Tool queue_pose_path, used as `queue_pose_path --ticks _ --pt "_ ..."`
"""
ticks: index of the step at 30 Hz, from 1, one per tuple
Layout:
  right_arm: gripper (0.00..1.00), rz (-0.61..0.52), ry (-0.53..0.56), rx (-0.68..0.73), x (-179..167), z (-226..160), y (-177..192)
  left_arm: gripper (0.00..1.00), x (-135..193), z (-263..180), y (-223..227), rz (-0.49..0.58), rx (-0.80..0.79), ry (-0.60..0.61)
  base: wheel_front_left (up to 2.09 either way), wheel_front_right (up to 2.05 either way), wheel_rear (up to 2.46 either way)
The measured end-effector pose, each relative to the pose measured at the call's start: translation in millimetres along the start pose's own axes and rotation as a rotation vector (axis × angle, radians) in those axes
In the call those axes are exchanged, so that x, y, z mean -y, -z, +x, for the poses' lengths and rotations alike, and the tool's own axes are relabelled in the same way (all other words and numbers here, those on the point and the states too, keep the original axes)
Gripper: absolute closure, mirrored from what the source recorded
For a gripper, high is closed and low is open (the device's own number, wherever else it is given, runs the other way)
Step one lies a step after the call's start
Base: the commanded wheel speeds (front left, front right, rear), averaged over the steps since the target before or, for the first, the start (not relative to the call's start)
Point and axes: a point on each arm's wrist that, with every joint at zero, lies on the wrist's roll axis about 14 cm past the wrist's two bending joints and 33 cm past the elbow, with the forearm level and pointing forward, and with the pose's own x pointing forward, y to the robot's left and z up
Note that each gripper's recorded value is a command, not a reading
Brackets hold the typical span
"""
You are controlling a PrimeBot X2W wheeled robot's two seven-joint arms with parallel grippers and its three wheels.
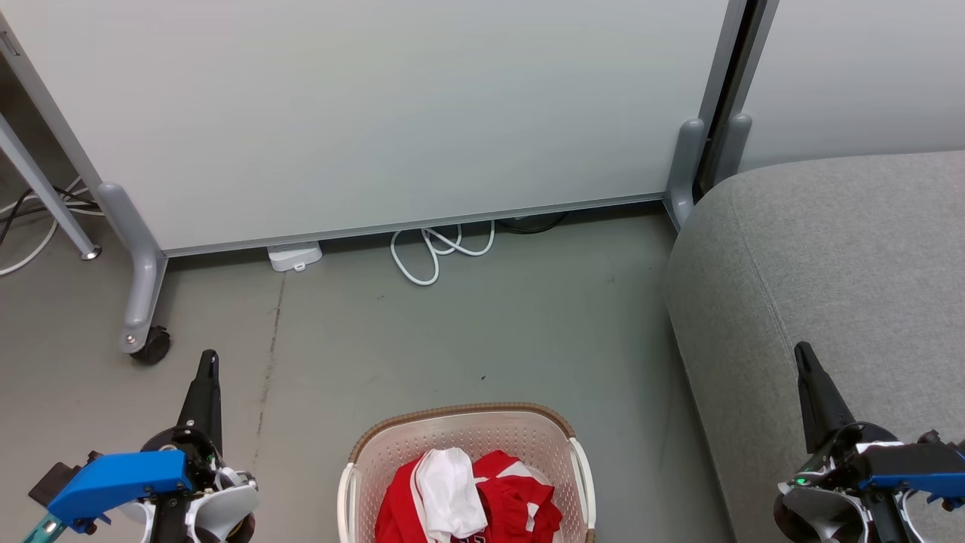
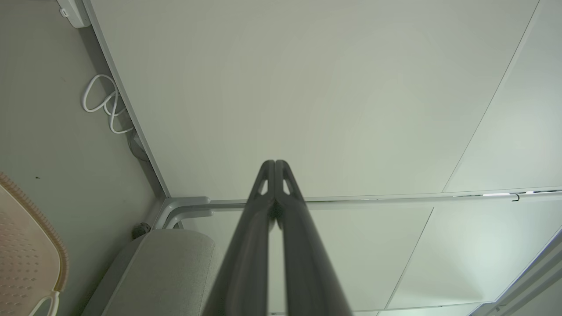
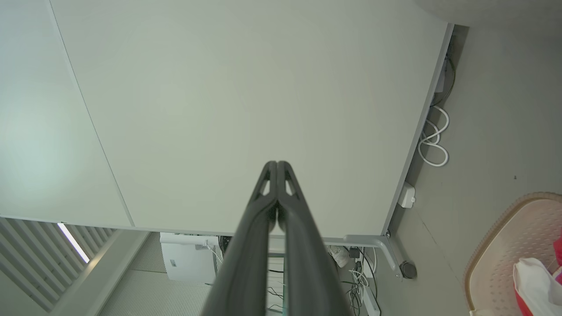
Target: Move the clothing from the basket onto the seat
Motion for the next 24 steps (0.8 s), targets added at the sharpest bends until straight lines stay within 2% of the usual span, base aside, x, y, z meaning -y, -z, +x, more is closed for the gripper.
queue_pose_path --ticks 6,7,9,13,15,19,24 --pt "1.00 0.000 0.000 0.000 0.0 0.0 0.0 1.00 0.0 0.0 0.0 0.000 0.000 0.000 0.00 0.00 0.00" --pt "0.00 0.000 0.000 0.000 0.0 0.0 0.0 0.00 0.0 0.0 0.0 0.000 0.000 0.000 0.00 0.00 0.00" --pt "0.00 0.003 0.017 0.000 5.7 -2.1 0.5 0.00 -5.9 -2.2 0.2 -0.003 0.002 -0.017 0.00 0.00 0.00" --pt "0.00 0.013 0.099 0.006 33.1 -15.2 1.5 0.00 -37.9 -18.8 2.3 -0.018 0.009 -0.111 0.00 0.00 0.00" --pt "0.00 0.009 0.101 0.010 33.7 -15.6 2.1 0.00 -38.2 -18.9 2.4 -0.012 0.014 -0.113 0.00 0.00 0.00" --pt "0.00 -0.028 0.103 0.016 33.6 -15.3 2.1 0.00 -38.4 -18.4 3.6 0.037 0.016 -0.120 0.00 0.00 0.00" --pt "0.00 -0.130 0.107 0.021 33.3 -14.9 0.8 0.00 -37.5 -17.2 8.8 0.152 -0.001 -0.127 0.00 0.00 0.00"
